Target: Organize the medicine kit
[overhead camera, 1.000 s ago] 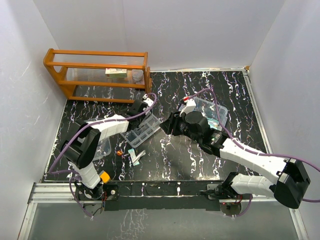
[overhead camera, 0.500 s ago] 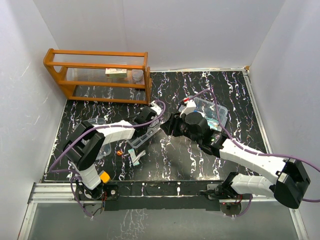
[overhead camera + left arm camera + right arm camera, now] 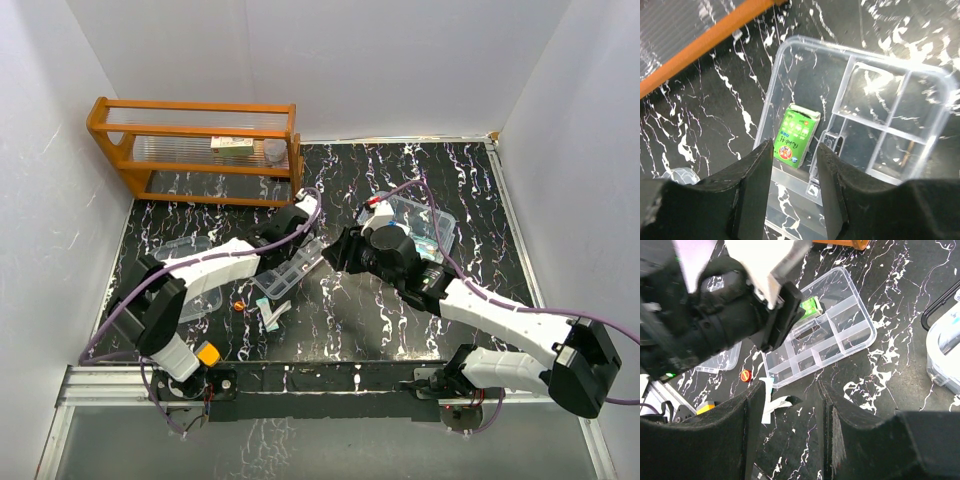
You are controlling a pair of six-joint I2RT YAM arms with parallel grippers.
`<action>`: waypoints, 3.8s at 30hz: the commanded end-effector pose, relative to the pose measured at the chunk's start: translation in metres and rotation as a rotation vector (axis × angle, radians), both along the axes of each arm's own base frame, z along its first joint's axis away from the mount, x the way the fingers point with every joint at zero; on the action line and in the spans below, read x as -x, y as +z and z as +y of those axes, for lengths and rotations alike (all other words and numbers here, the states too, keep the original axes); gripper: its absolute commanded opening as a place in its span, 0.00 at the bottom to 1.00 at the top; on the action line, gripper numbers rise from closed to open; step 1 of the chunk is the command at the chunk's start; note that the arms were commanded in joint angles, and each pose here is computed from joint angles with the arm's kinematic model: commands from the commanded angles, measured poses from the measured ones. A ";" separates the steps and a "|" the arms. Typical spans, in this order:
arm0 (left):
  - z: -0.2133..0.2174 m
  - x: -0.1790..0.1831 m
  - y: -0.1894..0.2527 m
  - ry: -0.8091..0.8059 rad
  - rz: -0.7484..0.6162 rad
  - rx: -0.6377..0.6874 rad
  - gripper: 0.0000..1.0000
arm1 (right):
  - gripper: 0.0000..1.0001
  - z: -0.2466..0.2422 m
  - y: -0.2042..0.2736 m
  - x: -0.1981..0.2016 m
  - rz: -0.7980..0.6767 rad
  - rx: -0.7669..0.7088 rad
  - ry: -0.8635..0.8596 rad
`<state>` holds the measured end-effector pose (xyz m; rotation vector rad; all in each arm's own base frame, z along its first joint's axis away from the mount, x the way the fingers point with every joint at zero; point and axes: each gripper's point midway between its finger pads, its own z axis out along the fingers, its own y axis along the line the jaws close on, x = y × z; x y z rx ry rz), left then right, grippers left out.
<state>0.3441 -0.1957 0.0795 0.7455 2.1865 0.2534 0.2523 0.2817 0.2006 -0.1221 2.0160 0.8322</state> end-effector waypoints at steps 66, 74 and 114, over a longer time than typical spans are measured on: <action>0.146 0.062 0.260 0.538 -0.498 0.600 0.70 | 0.00 0.193 -0.034 0.012 -0.410 0.217 0.731; 0.152 0.073 0.262 0.545 -0.522 0.632 0.70 | 0.00 0.206 -0.043 -0.044 -0.247 0.220 0.455; 0.103 0.106 0.158 0.539 -0.090 0.782 0.75 | 0.38 0.172 -0.053 -0.068 -0.055 0.211 0.238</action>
